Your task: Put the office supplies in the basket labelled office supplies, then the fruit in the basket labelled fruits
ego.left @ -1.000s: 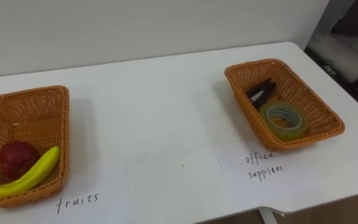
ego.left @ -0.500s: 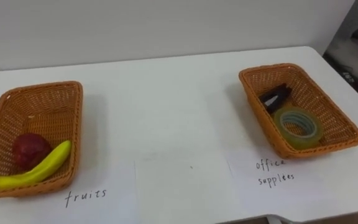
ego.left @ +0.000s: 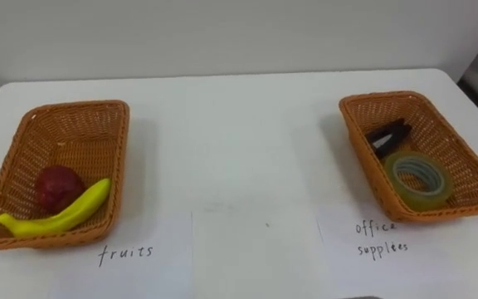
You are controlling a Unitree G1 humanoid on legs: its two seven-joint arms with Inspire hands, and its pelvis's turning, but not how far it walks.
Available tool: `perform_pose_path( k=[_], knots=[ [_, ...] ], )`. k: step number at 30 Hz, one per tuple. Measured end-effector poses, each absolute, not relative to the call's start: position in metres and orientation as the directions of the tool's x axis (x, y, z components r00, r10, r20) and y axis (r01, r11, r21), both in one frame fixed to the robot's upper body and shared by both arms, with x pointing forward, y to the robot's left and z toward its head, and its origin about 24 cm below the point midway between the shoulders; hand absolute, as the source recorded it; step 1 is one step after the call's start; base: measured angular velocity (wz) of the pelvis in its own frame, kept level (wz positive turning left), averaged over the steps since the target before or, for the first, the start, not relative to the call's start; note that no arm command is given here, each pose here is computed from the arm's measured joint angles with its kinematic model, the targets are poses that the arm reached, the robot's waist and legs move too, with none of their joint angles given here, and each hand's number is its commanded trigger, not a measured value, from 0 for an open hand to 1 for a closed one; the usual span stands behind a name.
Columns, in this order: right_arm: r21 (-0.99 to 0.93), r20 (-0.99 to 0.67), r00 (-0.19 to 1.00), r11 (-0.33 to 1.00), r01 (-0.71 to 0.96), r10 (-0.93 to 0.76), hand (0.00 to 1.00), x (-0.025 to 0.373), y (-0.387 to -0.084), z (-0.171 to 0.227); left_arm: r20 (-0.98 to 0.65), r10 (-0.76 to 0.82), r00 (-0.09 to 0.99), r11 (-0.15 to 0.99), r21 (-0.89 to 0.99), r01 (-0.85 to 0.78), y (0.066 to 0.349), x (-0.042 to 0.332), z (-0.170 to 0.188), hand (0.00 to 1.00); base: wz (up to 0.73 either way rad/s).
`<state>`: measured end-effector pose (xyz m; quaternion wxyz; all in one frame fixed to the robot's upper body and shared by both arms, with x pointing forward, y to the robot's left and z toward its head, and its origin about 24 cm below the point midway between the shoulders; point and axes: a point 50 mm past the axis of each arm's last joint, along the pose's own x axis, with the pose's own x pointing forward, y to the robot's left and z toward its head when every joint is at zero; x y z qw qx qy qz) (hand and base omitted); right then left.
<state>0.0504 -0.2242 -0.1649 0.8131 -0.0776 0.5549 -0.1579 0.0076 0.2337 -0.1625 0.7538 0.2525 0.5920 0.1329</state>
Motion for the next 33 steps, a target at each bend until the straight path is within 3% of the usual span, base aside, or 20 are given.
perform_pose_path(
  k=[33],
  knots=[
    [-0.162, -0.949, 0.226, 0.957, 0.242, -0.218, 0.00, 0.031, -0.219, -0.172, -0.861, 0.470, 0.192, 0.837, 0.504, 0.211, 0.229, -0.002, -0.167, 0.00, 0.08]
  ],
)
